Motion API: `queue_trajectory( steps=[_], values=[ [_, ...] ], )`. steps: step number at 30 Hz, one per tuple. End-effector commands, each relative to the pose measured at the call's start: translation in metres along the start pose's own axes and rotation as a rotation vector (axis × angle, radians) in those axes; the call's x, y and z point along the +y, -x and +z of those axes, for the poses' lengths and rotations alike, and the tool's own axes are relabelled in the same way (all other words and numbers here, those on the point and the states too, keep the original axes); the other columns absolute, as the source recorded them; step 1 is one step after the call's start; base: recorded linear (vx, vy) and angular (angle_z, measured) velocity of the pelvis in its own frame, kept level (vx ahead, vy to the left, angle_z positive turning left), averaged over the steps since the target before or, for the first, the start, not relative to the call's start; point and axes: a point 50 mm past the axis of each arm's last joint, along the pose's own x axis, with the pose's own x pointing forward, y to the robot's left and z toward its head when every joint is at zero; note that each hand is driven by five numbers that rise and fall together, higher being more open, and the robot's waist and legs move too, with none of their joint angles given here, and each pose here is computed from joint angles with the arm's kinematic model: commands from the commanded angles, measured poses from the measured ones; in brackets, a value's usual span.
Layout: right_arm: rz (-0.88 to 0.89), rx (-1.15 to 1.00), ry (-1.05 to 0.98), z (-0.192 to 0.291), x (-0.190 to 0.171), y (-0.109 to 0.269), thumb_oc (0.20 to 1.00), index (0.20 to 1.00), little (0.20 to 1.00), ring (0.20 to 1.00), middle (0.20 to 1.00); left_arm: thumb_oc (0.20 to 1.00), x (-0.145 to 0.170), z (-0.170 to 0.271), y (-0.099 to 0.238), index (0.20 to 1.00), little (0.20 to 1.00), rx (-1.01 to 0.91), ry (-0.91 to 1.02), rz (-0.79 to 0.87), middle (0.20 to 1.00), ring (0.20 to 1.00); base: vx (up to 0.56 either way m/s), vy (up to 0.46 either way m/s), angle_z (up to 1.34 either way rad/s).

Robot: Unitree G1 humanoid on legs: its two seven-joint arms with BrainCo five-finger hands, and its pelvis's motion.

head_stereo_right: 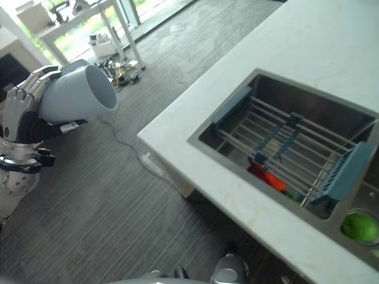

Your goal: Place the dishes in the dishwasher.

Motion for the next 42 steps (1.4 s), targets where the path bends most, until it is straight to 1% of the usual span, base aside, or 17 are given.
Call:
queue_trajectory(
  steps=[1, 4, 6, 9, 10, 11, 12, 13, 15, 19, 25, 28, 31, 32, 35, 38, 42],
  values=[
    [0.042, 0.067, 0.059, -0.017, 0.024, -0.002, 1.000, 1.000, 1.000, 1.000, 1.000, 0.200, 0.038, 0.006, -0.012, 0.200, 0.200, -0.059, -0.013, 0.183, 0.200, 0.200, -0.21, 0.373, 0.52],
    [0.090, 0.061, 0.128, -0.015, 0.040, -0.004, 1.000, 1.000, 1.000, 1.000, 1.000, 0.200, 0.037, 0.015, -0.012, 0.200, 0.200, -0.049, 0.025, 0.210, 0.200, 0.200, -0.19, 0.210, 0.62],
    [0.113, 0.057, 0.125, -0.017, 0.049, -0.004, 1.000, 1.000, 1.000, 1.000, 1.000, 0.200, 0.028, 0.024, -0.016, 0.200, 0.200, -0.059, 0.105, 0.201, 0.200, 0.200, -0.15, -0.042, 0.92],
    [0.118, 0.060, 0.105, -0.020, 0.046, -0.002, 1.000, 1.000, 1.000, 1.000, 1.000, 0.200, 0.021, 0.031, -0.023, 0.200, 0.200, -0.059, 0.265, 0.180, 0.200, 0.200, -0.12, -0.082, 1.96],
    [0.118, 0.062, 0.103, -0.020, 0.045, -0.002, 1.000, 1.000, 1.000, 1.000, 1.000, 0.200, 0.019, 0.034, -0.026, 0.200, 0.200, -0.049, 0.342, 0.181, 0.200, 0.200, -0.14, -0.136, 1.89],
    [0.133, 0.071, 0.138, -0.018, 0.046, -0.003, 1.000, 1.000, 1.000, 1.000, 1.000, 0.200, 0.015, 0.035, -0.029, 0.200, 0.200, 0.007, 0.503, 0.177, 0.200, 0.200, -0.15, -0.132, 1.52],
    [0.139, 0.073, 0.156, -0.017, 0.046, -0.003, 1.000, 1.000, 1.000, 1.000, 1.000, 0.200, 0.014, 0.034, -0.029, 0.200, 0.200, 0.033, 0.554, 0.184, 0.200, 0.200, -0.17, -0.182, 1.04],
    [0.148, 0.076, 0.168, -0.014, 0.051, -0.005, 1.000, 1.000, 1.000, 1.000, 1.000, 0.200, 0.006, 0.037, -0.025, 0.200, 0.200, 0.069, 0.689, 0.194, 0.200, 0.200, -0.13, -0.158, 0.78],
    [0.152, 0.071, 0.162, -0.008, 0.056, -0.007, 1.000, 1.000, 1.000, 1.000, 1.000, 0.200, -0.008, 0.044, -0.017, 0.200, 0.200, 0.122, 0.893, 0.236, 0.200, 0.200, -0.13, -0.167, 0.64],
    [0.174, 0.069, 0.189, -0.002, 0.066, -0.010, 1.000, 1.000, 1.000, 1.000, 1.000, 0.200, -0.026, 0.041, -0.004, 0.200, 0.200, 0.233, 1.079, 0.301, 0.200, 0.200, -0.08, -0.090, 0.19],
    [0.170, 0.097, 0.175, -0.002, 0.068, -0.011, 1.000, 1.000, 1.000, 1.000, 1.000, 0.200, -0.038, 0.037, 0.013, 0.200, 0.200, 0.311, 1.157, 0.309, 0.200, 0.200, -0.04, -0.057, 0.12],
    [0.178, 0.121, 0.187, -0.005, 0.067, -0.010, 1.000, 1.000, 1.000, 1.000, 1.000, 0.200, -0.041, 0.034, 0.019, 0.200, 0.200, 0.347, 1.260, 0.322, 0.200, 0.200, 0.00, 0.000, 0.00],
    [0.160, 0.188, 0.206, -0.020, 0.062, -0.007, 1.000, 1.000, 1.000, 1.000, 1.000, 0.200, -0.050, 0.036, 0.026, 0.200, 0.200, 0.363, 1.406, 0.329, 0.200, 0.200, 0.00, 0.000, 0.00],
    [0.160, 0.191, 0.210, -0.022, 0.061, -0.007, 1.000, 1.000, 1.000, 1.000, 1.000, 0.200, -0.050, 0.037, 0.027, 0.200, 0.200, 0.362, 1.398, 0.325, 0.200, 0.200, 0.00, 0.000, 0.00],
    [0.197, 0.165, 0.203, -0.025, 0.063, -0.005, 1.000, 1.000, 1.000, 1.000, 1.000, 0.200, -0.043, 0.042, 0.024, 0.200, 0.200, 0.298, 1.261, 0.290, 0.200, 0.200, 0.00, 0.000, 0.00],
    [0.260, 0.178, 0.140, -0.026, 0.075, -0.004, 1.000, 1.000, 1.000, 1.000, 1.000, 0.200, -0.034, 0.041, 0.020, 0.200, 0.200, 0.240, 1.312, 0.312, 0.200, 0.200, 0.00, 0.000, 0.00],
    [0.308, 0.198, 0.174, -0.029, 0.088, -0.001, 1.000, 1.000, 1.000, 1.000, 1.000, 0.200, -0.039, 0.036, 0.026, 0.200, 0.200, 0.271, 1.448, 0.362, 0.200, 0.200, 0.05, 0.005, 0.02]
  ],
)
